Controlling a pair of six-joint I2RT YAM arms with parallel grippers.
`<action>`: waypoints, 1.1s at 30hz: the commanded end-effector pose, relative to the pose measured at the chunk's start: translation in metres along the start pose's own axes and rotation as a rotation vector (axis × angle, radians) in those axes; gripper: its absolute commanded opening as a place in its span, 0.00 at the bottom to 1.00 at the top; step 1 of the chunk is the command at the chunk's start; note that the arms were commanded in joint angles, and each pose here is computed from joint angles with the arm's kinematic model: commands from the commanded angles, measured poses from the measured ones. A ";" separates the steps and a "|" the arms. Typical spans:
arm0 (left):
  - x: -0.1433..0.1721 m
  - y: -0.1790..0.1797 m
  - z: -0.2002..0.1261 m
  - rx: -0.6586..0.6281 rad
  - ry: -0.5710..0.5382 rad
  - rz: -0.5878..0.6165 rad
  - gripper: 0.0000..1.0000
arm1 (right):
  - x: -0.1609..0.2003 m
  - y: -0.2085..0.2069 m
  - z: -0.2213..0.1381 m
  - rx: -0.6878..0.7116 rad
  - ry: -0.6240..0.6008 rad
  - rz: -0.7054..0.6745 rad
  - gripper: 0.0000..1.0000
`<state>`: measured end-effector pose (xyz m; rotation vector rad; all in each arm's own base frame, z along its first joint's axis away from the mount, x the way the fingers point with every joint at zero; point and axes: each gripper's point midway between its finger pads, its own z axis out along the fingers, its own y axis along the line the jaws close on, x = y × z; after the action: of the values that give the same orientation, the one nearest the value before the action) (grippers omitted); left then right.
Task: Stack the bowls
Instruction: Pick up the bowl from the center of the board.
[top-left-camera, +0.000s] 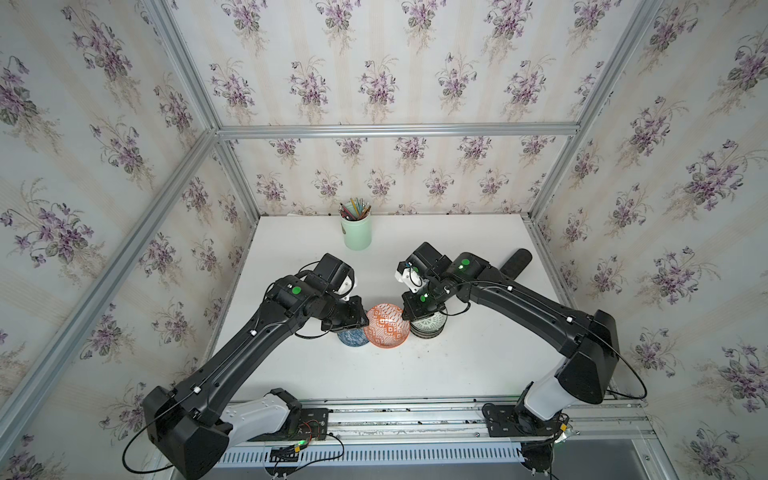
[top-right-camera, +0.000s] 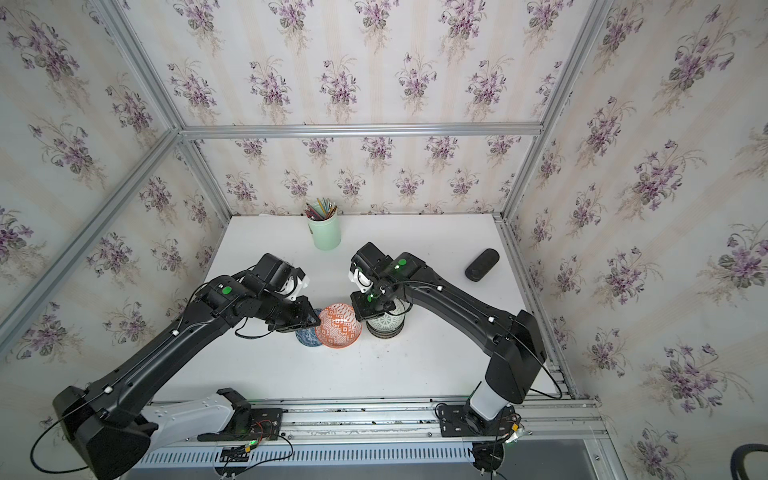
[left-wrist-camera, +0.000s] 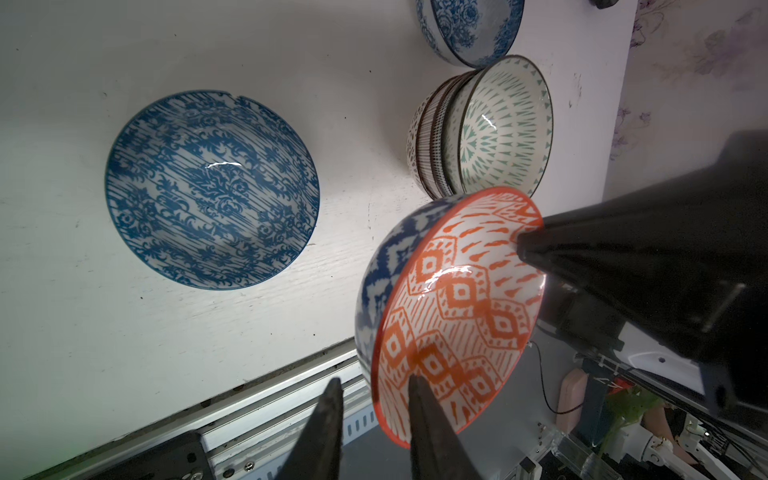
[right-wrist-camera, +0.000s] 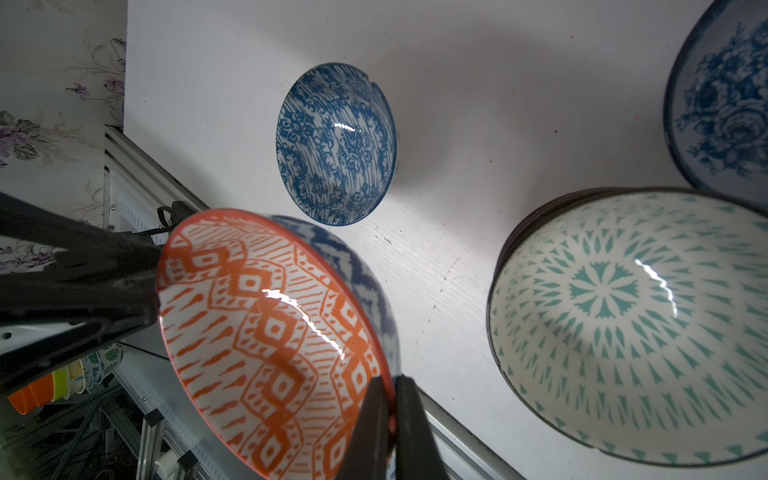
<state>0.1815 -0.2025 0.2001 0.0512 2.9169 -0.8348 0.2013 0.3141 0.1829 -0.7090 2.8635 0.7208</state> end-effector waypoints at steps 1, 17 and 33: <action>-0.002 -0.004 0.004 0.012 0.002 0.026 0.28 | -0.001 0.003 -0.001 -0.009 -0.001 -0.015 0.00; 0.000 0.002 0.020 -0.011 0.025 0.021 0.22 | -0.002 0.006 0.003 -0.018 0.003 -0.022 0.00; -0.003 0.012 0.020 -0.068 0.004 0.010 0.00 | -0.005 0.009 0.010 -0.033 0.001 -0.025 0.13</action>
<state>0.1833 -0.1997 0.1722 0.0223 2.9787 -0.7122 0.2013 0.3230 0.1779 -0.7286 2.8610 0.7358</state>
